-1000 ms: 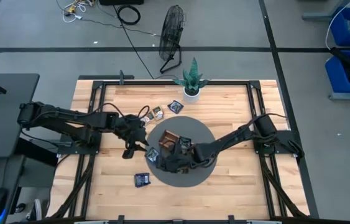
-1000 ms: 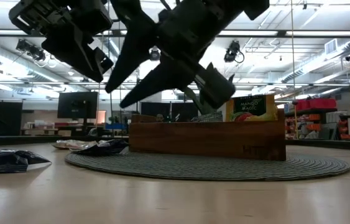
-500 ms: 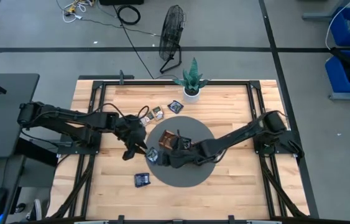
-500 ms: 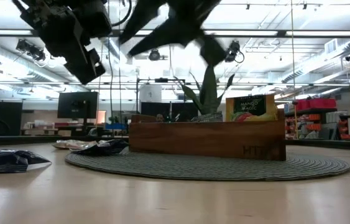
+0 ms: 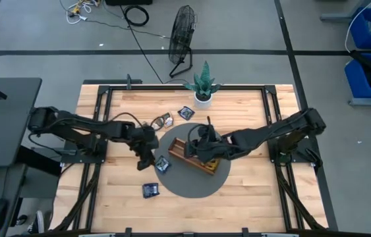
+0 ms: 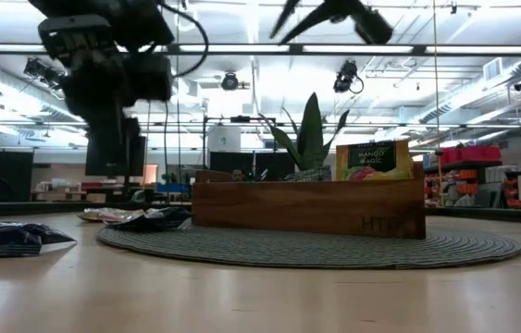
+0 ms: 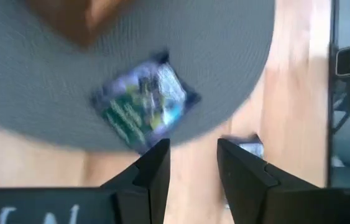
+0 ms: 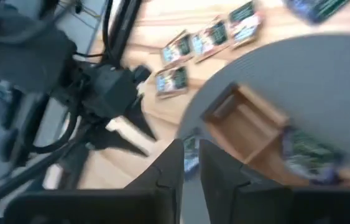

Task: Pick & Place Tea
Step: Put the violet tea bag into the middle section of the wooden organizer

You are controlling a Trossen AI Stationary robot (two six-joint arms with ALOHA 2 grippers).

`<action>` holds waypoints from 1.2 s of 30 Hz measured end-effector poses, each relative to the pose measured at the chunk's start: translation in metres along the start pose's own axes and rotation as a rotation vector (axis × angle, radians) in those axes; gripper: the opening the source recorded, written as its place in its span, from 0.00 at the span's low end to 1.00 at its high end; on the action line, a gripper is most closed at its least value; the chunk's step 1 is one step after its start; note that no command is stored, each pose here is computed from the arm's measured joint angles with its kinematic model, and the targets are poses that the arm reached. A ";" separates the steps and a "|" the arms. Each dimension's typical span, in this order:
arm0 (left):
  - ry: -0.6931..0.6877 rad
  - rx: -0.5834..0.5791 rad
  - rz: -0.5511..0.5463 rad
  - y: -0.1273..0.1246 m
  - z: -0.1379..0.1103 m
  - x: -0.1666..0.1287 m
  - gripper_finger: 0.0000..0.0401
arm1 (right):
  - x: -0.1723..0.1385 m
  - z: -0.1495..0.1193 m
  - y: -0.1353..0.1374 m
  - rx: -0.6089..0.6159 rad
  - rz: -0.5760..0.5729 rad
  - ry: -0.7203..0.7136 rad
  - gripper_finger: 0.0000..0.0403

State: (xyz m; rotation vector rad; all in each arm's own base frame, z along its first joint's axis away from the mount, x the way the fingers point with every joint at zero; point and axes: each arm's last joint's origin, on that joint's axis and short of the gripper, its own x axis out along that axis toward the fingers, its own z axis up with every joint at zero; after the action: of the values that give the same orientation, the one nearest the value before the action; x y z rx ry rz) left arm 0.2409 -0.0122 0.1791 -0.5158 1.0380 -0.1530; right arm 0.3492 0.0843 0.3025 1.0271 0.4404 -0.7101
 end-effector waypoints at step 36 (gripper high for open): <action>0.060 -0.545 0.146 0.017 -0.004 0.034 0.34 | -0.041 0.046 -0.022 -0.441 -0.078 0.086 0.14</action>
State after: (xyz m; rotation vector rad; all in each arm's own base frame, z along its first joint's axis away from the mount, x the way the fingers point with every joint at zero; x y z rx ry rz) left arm 0.2527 -0.0107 0.1425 -0.9272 1.1737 0.2537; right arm 0.3051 0.0493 0.3361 0.6280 0.6804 -0.6035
